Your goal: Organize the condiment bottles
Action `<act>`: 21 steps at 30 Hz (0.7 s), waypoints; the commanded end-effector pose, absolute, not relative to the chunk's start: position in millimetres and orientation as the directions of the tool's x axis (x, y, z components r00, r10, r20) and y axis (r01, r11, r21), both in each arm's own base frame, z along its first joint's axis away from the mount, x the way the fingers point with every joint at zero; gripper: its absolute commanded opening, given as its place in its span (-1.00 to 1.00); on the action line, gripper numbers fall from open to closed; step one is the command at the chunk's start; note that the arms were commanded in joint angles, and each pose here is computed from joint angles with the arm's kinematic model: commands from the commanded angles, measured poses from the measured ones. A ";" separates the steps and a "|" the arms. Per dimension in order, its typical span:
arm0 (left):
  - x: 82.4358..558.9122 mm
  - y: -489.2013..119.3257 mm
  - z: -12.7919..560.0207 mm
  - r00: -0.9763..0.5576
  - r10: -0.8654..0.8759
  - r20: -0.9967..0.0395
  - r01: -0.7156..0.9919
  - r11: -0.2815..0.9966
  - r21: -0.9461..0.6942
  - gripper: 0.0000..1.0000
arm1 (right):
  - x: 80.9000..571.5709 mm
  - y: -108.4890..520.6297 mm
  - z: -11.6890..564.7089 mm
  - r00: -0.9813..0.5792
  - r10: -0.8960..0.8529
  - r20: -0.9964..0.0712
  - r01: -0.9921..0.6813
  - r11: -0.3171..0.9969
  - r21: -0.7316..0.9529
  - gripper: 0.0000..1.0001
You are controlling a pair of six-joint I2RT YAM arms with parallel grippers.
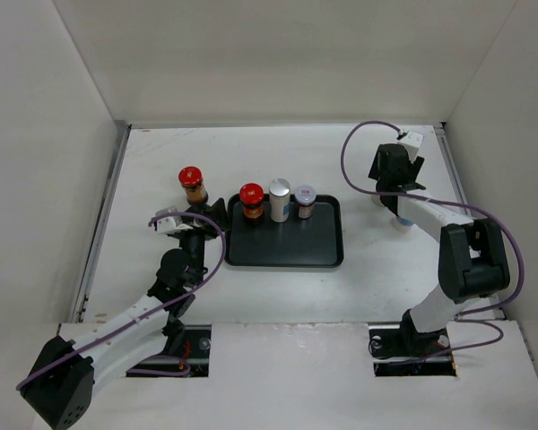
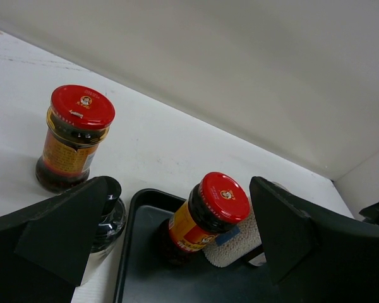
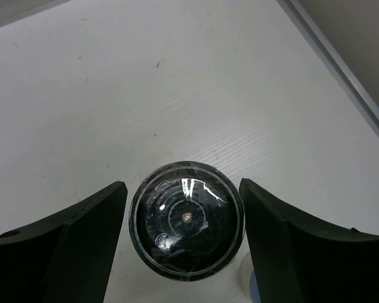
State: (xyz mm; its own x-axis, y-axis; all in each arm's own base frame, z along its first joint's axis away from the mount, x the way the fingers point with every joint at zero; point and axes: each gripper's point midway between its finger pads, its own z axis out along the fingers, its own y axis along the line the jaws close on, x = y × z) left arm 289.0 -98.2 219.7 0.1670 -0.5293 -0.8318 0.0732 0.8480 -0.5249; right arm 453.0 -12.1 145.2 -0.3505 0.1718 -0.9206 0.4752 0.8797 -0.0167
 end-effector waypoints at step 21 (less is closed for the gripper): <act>290.1 -93.5 225.8 0.196 -0.545 -0.815 0.075 0.837 -0.542 1.00 | 407.2 99.9 260.2 -0.109 0.221 -0.969 0.173 0.964 0.200 0.05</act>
State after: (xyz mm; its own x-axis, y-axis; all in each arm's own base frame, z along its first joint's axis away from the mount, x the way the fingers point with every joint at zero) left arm 290.6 -96.6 216.8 0.1640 -0.5231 -0.8363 0.0619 0.8516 -0.5205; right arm 417.9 65.1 232.7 -0.1942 0.1868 -0.9630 0.2640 0.9554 0.1321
